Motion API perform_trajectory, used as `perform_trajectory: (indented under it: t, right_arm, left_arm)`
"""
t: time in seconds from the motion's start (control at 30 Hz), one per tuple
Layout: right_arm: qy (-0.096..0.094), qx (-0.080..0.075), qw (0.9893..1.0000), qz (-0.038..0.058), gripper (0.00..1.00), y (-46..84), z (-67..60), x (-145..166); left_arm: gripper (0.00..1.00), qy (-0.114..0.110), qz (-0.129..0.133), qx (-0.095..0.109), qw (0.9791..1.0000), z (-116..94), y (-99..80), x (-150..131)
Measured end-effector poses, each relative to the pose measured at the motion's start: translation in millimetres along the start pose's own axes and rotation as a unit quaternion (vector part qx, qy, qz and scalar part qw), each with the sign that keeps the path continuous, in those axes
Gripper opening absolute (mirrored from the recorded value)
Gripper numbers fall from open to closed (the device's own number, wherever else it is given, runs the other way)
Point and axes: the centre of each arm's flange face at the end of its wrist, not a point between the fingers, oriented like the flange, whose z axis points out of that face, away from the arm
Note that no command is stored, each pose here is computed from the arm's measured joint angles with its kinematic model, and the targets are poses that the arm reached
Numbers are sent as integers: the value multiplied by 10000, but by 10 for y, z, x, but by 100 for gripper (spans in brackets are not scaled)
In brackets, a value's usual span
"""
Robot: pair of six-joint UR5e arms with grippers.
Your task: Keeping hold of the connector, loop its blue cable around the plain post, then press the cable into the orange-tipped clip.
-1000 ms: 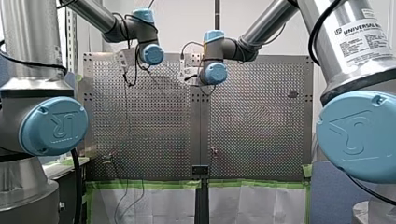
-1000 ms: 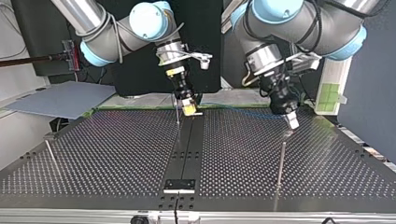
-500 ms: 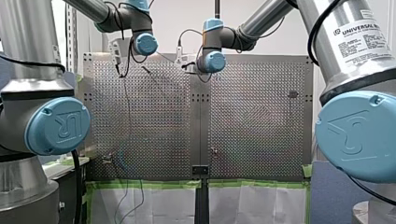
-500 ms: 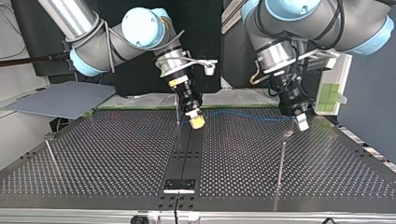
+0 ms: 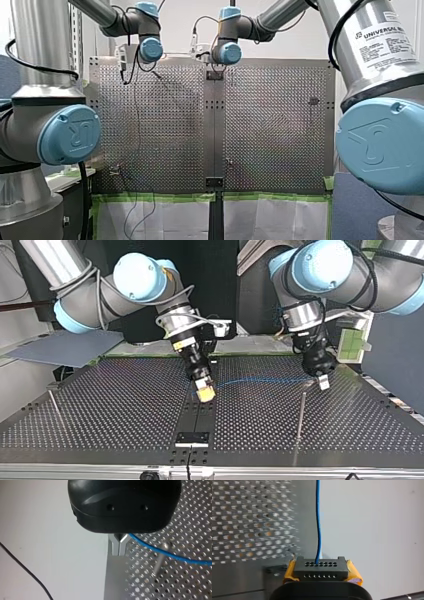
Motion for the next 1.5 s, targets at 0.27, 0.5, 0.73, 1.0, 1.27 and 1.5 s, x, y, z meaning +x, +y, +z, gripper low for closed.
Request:
perform_trajectory:
  t: [0.27, 0.5, 0.73, 1.0, 1.27, 1.5]
  right_arm:
    - [144, 3, 9999, -1, 0, 91, 98, 133]
    - [143, 75, 9999, 13, 0, 117, 148, 99]
    - [74, 104, 9999, 28, 0, 130, 219, -38]
    - [34, 111, 9999, 28, 0, 141, 344, -197]
    - [-146, 100, 9998, 32, 0, 162, 427, -531]
    - [-223, 65, 9997, 15, 0, 217, 451, -673]
  left_arm:
    - [0, 171, 112, 10, 9998, 287, 149, 37]
    - [0, 97, -20, 15, 10000, 681, 224, 9]
    - [0, 89, -38, -15, 10000, 1092, 334, -9]
    - [0, -59, -146, 6, 9999, 1301, 397, -91]
    - [0, 108, -160, 31, 9998, 1462, 453, 157]
    - [0, 112, -221, 35, 9997, 1567, 495, 240]
